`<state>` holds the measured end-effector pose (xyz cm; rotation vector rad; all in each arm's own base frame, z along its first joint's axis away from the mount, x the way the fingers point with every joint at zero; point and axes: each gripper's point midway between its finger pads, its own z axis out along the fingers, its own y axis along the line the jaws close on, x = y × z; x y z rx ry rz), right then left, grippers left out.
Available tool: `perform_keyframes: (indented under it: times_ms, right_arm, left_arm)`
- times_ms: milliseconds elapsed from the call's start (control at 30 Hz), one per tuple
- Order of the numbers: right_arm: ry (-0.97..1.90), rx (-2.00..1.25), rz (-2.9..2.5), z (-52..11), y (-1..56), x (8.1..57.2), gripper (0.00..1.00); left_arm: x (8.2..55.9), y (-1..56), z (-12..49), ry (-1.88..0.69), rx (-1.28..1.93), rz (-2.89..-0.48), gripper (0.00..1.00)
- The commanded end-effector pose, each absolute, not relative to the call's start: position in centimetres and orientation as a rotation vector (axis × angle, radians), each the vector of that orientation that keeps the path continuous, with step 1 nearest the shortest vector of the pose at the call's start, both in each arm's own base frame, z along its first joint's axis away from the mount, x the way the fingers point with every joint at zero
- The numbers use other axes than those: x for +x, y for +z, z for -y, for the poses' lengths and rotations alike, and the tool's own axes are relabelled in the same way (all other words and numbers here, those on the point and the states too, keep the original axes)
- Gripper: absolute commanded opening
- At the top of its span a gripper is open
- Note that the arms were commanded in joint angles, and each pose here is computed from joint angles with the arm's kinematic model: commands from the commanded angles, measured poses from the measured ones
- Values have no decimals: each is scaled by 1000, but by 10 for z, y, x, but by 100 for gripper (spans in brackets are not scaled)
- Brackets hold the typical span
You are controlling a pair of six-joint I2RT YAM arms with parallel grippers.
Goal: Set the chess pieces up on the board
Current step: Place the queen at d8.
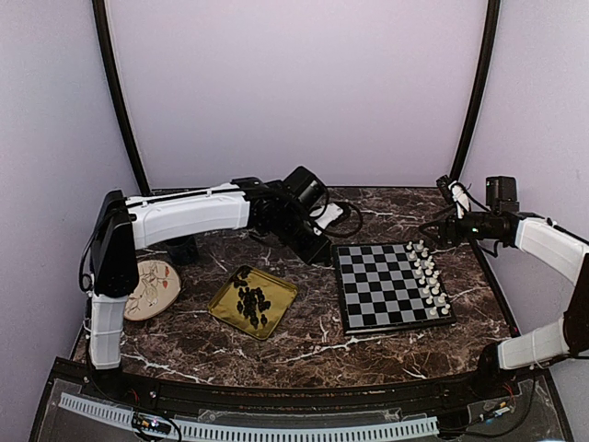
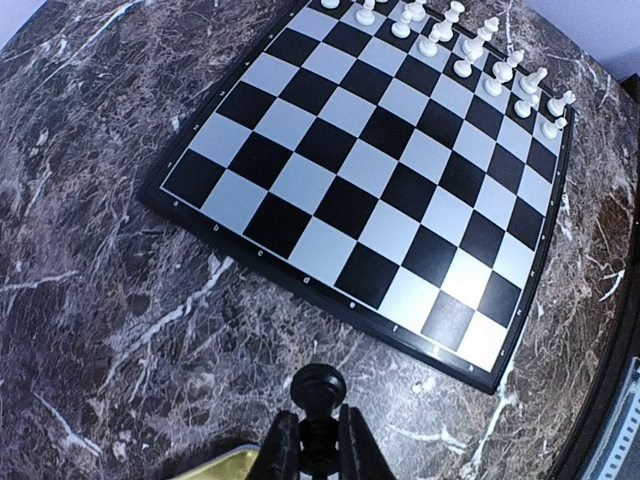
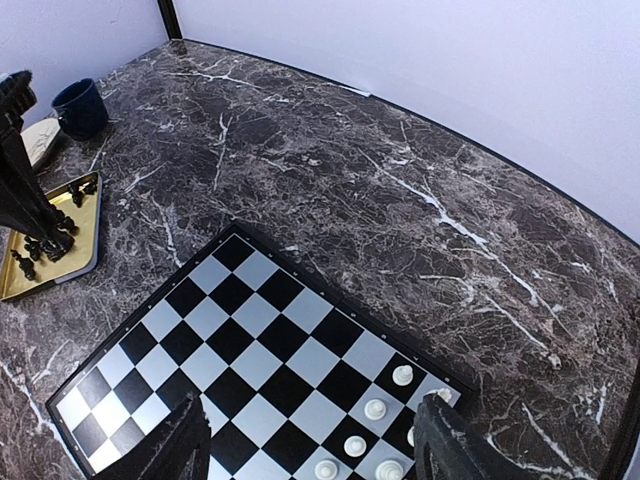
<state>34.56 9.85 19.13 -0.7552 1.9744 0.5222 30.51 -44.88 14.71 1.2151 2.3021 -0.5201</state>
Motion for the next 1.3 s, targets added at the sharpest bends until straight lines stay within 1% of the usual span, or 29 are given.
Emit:
perform_keyframes:
  times_ms: [0,233,600,1033,1133,1267]
  right_arm:
    - [504,-755,-1962,-97,192,347,69]
    - [506,-755,-1966,-97,191,347,69]
    - [503,-755,-1972,-96,189,348,69]
    - [503,-757,-1980,-96,186,348,69]
    - [507,-756,-1983,-96,186,348,70]
    - [507,-758,-1985,-96,185,348,70]
  left_arm:
    - [306,134,471,-506,1291,-2254,11]
    - [309,124,495,-454,1327,-2205,11]
    - [298,100,518,-456,1385,-2200,11]
    - [298,76,521,-387,1407,-2238,12]
    - [299,72,519,-371,1407,-2243,14]
    - [298,68,520,-369,1412,-2251,22]
